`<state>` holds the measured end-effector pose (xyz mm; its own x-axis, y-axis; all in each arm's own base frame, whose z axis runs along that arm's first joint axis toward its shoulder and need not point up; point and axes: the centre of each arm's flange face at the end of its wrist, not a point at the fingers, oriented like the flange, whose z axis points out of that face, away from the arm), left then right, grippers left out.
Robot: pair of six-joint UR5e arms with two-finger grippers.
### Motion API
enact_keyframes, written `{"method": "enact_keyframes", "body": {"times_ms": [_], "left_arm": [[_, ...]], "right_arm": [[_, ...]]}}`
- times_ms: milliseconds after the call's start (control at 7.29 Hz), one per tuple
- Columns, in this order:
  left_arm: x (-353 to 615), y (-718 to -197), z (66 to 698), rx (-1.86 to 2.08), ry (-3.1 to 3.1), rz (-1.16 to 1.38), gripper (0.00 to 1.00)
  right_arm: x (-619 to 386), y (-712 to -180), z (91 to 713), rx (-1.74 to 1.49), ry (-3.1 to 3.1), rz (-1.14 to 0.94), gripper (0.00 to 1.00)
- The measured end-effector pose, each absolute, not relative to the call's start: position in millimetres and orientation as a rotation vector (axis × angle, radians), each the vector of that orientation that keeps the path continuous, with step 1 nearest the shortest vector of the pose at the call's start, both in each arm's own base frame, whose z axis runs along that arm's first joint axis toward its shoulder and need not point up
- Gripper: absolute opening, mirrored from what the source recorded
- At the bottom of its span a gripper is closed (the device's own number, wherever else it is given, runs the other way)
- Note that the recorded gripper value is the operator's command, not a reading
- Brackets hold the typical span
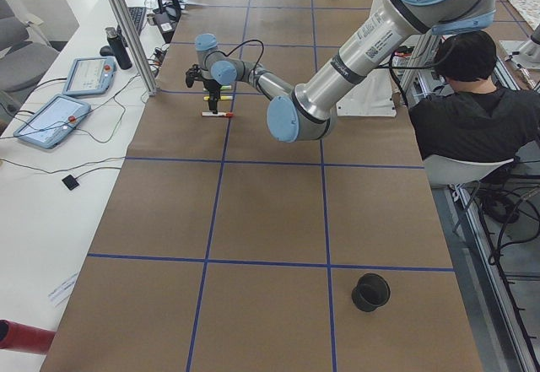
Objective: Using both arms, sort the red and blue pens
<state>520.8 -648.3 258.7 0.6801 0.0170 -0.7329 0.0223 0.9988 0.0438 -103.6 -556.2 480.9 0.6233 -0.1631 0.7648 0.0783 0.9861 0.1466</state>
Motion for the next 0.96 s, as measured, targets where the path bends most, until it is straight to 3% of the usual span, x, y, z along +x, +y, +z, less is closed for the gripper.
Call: {"method": "enact_keyframes", "body": {"times_ms": [549, 961], "left_arm": [[542, -645, 279, 0.061, 0.824, 0.012, 0.75], [551, -640, 283, 0.058, 0.822, 0.022, 0.56]], "right_arm": [[-116, -562, 475, 0.090, -0.893, -0.134, 1.00], [-119, -567, 468, 0.095, -0.895, -0.137, 1.00]]}}
